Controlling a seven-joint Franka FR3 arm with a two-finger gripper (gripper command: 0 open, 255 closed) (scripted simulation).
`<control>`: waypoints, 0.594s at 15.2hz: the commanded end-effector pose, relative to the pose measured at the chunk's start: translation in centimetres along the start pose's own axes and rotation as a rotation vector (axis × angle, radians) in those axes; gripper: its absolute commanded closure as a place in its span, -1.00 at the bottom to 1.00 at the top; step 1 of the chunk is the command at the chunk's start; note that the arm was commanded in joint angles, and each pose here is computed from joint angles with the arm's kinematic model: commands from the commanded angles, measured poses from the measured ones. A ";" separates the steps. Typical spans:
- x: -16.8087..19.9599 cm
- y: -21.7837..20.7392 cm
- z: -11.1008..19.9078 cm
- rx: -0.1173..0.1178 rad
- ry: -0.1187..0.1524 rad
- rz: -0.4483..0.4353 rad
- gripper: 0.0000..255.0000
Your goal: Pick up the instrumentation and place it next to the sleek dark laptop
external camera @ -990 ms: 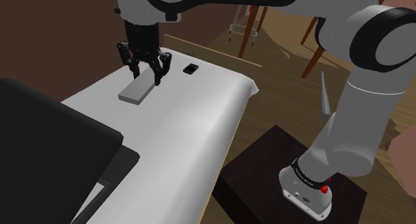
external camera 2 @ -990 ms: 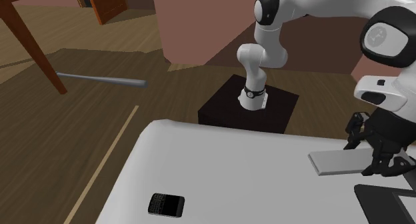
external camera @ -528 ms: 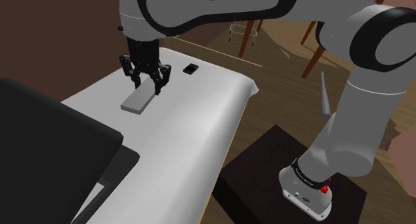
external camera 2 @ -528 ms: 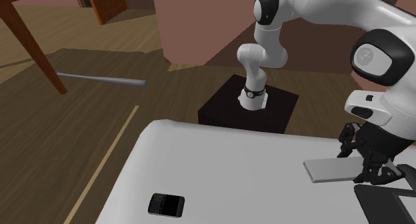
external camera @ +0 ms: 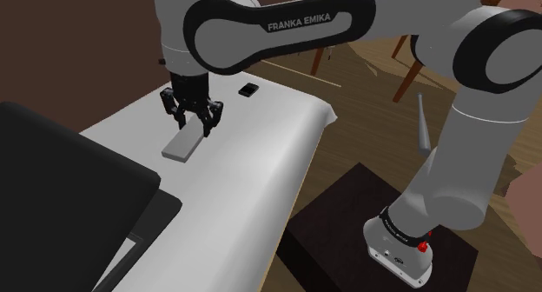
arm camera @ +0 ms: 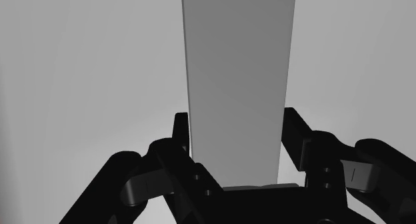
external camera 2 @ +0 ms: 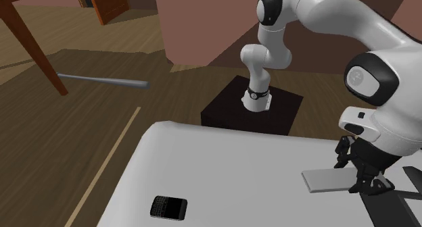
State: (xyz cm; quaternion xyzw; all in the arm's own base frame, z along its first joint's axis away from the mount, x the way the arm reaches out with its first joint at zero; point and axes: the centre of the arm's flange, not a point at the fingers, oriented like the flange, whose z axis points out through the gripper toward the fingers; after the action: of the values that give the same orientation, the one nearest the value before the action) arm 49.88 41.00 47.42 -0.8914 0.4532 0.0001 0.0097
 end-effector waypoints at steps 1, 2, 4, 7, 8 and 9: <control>-0.1 0.1 1.0 0.001 0.000 0.000 1.00; -0.1 0.1 1.5 0.001 0.000 0.000 1.00; -0.1 0.1 2.5 0.001 0.000 0.000 1.00; 0.0 0.1 4.1 0.001 0.000 0.000 1.00; 0.0 0.1 4.6 0.001 0.000 0.000 1.00; 0.0 0.1 5.2 0.001 0.000 0.000 1.00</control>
State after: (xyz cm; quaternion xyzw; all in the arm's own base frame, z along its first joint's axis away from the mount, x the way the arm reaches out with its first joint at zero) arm 49.82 41.08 42.66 -0.8913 0.4532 0.0001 0.0097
